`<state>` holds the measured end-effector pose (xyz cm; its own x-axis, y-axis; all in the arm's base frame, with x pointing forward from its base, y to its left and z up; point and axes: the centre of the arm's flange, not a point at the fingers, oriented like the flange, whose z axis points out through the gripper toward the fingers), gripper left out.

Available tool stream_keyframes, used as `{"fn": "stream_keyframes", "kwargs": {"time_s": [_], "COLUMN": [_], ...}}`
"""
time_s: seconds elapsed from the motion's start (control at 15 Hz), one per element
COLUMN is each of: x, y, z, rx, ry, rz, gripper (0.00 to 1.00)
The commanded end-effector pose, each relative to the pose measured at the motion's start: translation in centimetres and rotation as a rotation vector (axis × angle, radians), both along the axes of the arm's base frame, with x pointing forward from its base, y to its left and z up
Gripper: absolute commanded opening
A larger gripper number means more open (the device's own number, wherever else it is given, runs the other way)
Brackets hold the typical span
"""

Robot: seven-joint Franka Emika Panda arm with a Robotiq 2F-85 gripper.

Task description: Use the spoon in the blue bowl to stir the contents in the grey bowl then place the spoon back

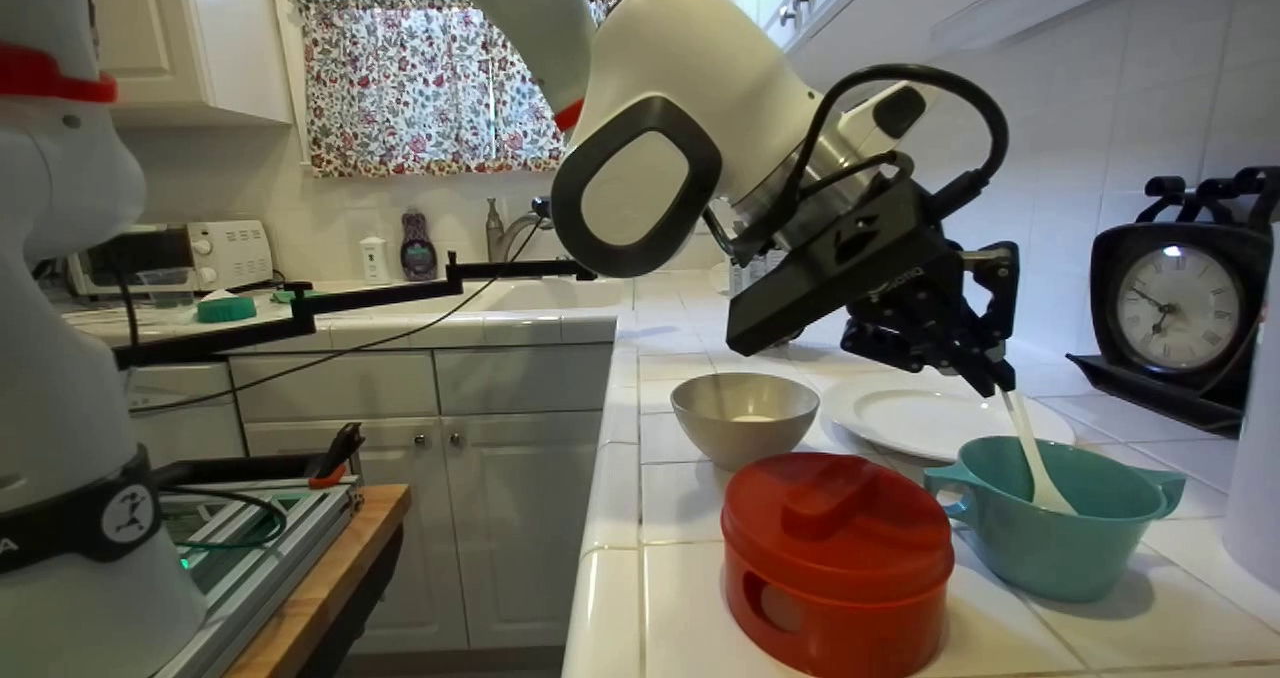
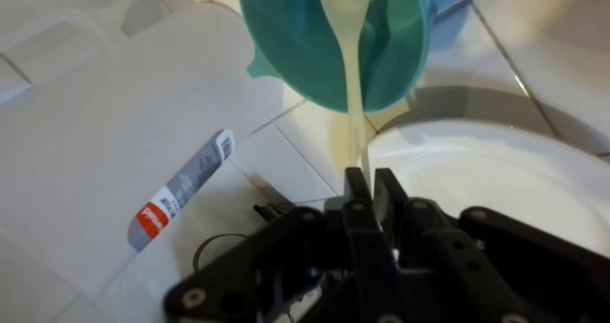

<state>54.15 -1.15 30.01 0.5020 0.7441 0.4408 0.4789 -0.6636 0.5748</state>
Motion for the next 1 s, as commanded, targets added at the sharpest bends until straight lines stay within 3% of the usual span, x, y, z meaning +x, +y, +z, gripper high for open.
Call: {"fn": "stream_keyframes", "kwargs": {"time_s": [0.0,0.53,0.6,0.67,0.93], "x": [-0.32,-0.27,-0.37,-0.44,-0.73], "y": [0.31,0.56,0.59,0.55,-0.09], "z": [0.36,0.69,0.88,1.03,0.87], "rx": [-0.034,-0.041,-0.045,-0.057,-0.127], "ry": [-0.045,-0.054,-0.049,-0.05,-0.081], "rz": [0.019,0.03,0.028,0.027,-0.012], "gripper": [0.02,0.0,0.25,0.26,0.55]}}
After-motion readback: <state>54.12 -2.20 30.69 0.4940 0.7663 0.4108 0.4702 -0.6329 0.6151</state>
